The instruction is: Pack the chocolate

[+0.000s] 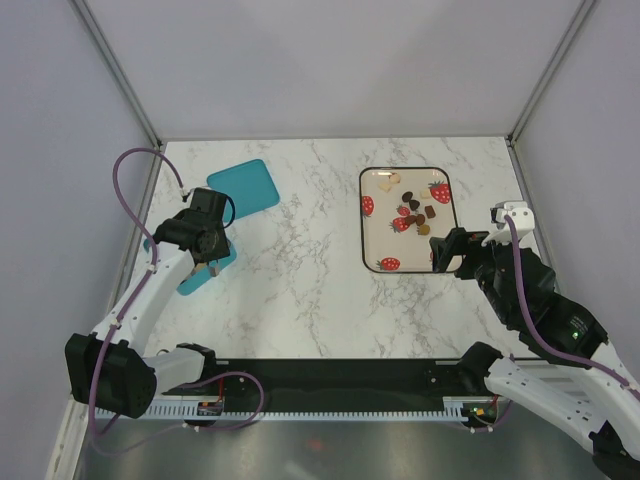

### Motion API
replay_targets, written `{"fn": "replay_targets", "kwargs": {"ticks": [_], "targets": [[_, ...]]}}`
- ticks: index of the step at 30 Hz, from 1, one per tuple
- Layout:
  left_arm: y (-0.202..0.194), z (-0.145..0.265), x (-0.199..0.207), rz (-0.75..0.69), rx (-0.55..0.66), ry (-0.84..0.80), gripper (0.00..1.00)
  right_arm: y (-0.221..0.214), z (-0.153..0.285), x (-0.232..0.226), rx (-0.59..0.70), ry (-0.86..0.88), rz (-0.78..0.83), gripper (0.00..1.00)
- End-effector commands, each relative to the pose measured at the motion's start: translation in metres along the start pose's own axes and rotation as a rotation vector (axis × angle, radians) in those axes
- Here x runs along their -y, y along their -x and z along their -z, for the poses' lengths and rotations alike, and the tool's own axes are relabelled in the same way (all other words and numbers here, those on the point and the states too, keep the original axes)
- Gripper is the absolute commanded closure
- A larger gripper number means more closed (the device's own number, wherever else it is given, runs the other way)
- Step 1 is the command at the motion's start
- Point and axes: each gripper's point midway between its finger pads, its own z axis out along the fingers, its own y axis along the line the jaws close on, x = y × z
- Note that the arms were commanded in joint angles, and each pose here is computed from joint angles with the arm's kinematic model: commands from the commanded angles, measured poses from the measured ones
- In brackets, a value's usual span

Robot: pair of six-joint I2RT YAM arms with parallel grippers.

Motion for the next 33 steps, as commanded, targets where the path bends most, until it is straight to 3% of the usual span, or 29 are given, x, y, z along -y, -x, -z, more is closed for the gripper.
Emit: {"fn": "replay_targets", "kwargs": {"ticks": [1,9,18,26,33], "targets": [[0.016,0.001,-0.002,-0.009,0.06,0.009,0.52,0.012,0.002,-0.001,0.026,-0.002,-0.019,0.05],[0.037,0.026,0.006,-0.012,0.128,-0.08,0.52,0.014,0.004,-0.006,0.023,0.017,-0.042,0.05],[0.061,0.069,0.049,-0.045,0.195,-0.344,0.54,-0.016,-0.008,-0.003,-0.064,-0.03,-0.03,0.06],[0.065,0.118,0.139,-0.178,0.282,-0.59,0.54,-0.023,-0.007,0.001,-0.094,-0.055,-0.042,0.06],[0.031,0.149,0.24,-0.32,0.303,-0.792,0.53,-0.015,-0.001,0.01,-0.079,-0.091,-0.047,0.06]]}}
